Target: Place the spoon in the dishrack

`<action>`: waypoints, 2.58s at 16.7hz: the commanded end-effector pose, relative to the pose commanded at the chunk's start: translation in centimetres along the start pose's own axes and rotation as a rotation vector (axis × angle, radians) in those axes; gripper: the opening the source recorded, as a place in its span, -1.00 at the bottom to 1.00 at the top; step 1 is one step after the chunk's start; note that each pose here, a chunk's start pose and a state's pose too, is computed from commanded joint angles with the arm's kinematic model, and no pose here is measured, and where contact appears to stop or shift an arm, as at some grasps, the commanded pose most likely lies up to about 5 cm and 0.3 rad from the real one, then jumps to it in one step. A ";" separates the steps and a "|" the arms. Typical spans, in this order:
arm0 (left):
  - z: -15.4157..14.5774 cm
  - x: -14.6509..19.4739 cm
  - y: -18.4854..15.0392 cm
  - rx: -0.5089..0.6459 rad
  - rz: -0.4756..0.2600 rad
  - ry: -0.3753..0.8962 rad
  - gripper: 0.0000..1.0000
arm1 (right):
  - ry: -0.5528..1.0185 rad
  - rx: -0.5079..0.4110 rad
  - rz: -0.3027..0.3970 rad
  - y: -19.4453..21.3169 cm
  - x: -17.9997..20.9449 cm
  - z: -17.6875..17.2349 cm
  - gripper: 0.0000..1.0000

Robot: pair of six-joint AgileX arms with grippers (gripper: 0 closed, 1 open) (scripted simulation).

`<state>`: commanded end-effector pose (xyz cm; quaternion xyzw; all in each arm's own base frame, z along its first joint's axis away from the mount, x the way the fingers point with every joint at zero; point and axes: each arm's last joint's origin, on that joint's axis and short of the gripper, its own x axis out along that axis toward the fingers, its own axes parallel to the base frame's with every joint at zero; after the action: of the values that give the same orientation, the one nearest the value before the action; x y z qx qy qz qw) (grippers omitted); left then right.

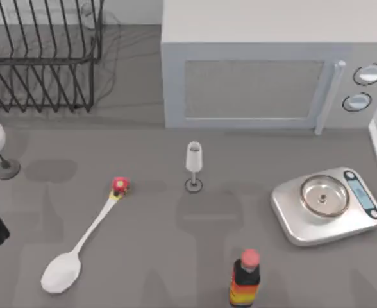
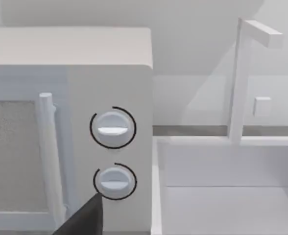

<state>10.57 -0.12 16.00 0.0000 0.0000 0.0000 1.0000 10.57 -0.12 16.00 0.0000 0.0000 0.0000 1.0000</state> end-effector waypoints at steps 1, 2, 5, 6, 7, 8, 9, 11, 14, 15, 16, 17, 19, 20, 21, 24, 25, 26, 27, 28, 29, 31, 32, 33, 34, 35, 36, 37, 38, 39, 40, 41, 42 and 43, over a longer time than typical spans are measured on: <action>0.0 0.0 0.0 0.000 0.000 0.000 1.00 | 0.000 0.000 0.000 0.0 0.0 0.0 1.00; 0.0 0.0 0.0 0.000 0.000 0.000 1.00 | 0.000 0.000 0.000 0.0 0.0 0.0 1.00; 1.1 0.0 -0.3 0.002 -0.027 0.051 1.00 | 0.000 0.000 0.000 0.0 0.0 0.0 1.00; 1.8 0.1 -0.4 0.004 -0.041 0.086 1.00 | 0.000 0.000 0.000 0.0 0.0 0.0 1.00; 2.6 0.3 -0.6 0.007 -0.058 0.129 1.00 | 0.000 0.000 0.000 0.0 0.0 0.0 1.00; 3.4 0.6 -0.8 0.012 -0.075 0.181 1.00 | 0.000 0.000 0.000 0.0 0.0 0.0 1.00; 4.3 1.0 -1.0 0.018 -0.094 0.244 1.00 | 0.000 0.000 0.000 0.0 0.0 0.0 1.00; 5.8 2.5 -1.7 0.037 -0.135 0.400 1.00 | 0.000 0.000 0.000 0.0 0.0 0.0 1.00; 7.1 6.0 -3.2 0.086 -0.198 0.692 1.00 | 0.000 0.000 0.000 0.0 0.0 0.0 1.00; 7.1 7.4 -3.9 0.108 -0.219 0.793 1.00 | 0.000 0.000 0.000 0.0 0.0 0.0 1.00; 7.1 8.8 -4.6 0.132 -0.239 0.890 1.00 | 0.000 0.000 0.000 0.0 0.0 0.0 1.00; 7.0 10.1 -5.5 0.156 -0.258 0.980 1.00 | 0.000 0.000 0.000 0.0 0.0 0.0 1.00; 6.6 12.4 -7.1 0.206 -0.293 1.136 1.00 | 0.000 0.000 0.000 0.0 0.0 0.0 1.00; 6.3 13.6 -8.0 0.230 -0.308 1.204 1.00 | 0.000 0.000 0.000 0.0 0.0 0.0 1.00; 6.0 14.6 -8.9 0.254 -0.322 1.268 1.00 | 0.000 0.000 0.000 0.0 0.0 0.0 1.00; 4.5 17.3 -11.3 0.319 -0.352 1.425 1.00 | 0.000 0.000 0.000 0.0 0.0 0.0 1.00; 4.1 18.0 -12.0 0.336 -0.359 1.461 1.00 | 0.000 0.000 0.000 0.0 0.0 0.0 1.00; 3.8 18.5 -12.6 0.350 -0.366 1.488 1.00 | 0.000 0.000 0.000 0.0 0.0 0.0 1.00; 3.6 18.9 -13.0 0.360 -0.370 1.508 1.00 | 0.000 0.000 0.000 0.0 0.0 0.0 1.00; 3.4 19.1 -13.3 0.368 -0.374 1.522 1.00 | 0.000 0.000 0.000 0.0 0.0 0.0 1.00; 3.2 19.3 -13.5 0.373 -0.375 1.531 1.00 | 0.000 0.000 0.000 0.0 0.0 0.0 1.00; 3.2 19.3 -13.6 0.374 -0.376 1.533 1.00 | 0.000 0.000 0.000 0.0 0.0 0.0 1.00; 3.2 19.3 -13.6 0.374 -0.376 1.533 1.00 | 0.000 0.000 0.000 0.0 0.0 0.0 1.00; 3.2 19.3 -13.6 0.374 -0.376 1.533 1.00 | 0.000 0.000 0.000 0.0 0.0 0.0 1.00; 3.2 19.4 -13.4 0.369 -0.372 1.531 1.00 | 0.000 0.000 0.000 0.0 0.0 0.0 1.00; 3.1 19.4 -13.4 0.370 -0.372 1.532 1.00 | 0.000 0.000 0.000 0.0 0.0 0.0 1.00; 2.7 19.4 -13.5 0.372 -0.374 1.535 1.00 | 0.000 0.000 0.000 0.0 0.0 0.0 1.00; 2.0 19.4 -13.5 0.374 -0.375 1.537 1.00 | 0.000 0.000 0.000 0.0 0.0 0.0 1.00; 1.1 19.5 -13.6 0.375 -0.375 1.538 1.00 | 0.000 0.000 0.000 0.0 0.0 0.0 1.00; 0.0 19.6 -13.6 0.375 -0.376 1.535 1.00 | 0.000 0.000 0.000 0.0 0.0 0.0 1.00; -1.3 19.7 -13.7 0.373 -0.376 1.530 1.00 | 0.000 0.000 0.000 0.0 0.0 0.0 1.00; -2.6 19.8 -13.7 0.372 -0.376 1.525 1.00 | 0.000 0.000 0.000 0.0 0.0 0.0 1.00; -3.8 19.8 -13.7 0.371 -0.376 1.522 1.00 | 0.000 0.000 0.000 0.0 0.0 0.0 1.00; -4.9 19.7 -13.7 0.372 -0.377 1.523 1.00 | 0.000 0.000 0.000 0.0 0.0 0.0 1.00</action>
<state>30.26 -13.83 11.10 0.1663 0.6816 -0.1685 0.6924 10.57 -0.12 16.00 0.0000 0.0000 0.0000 1.0000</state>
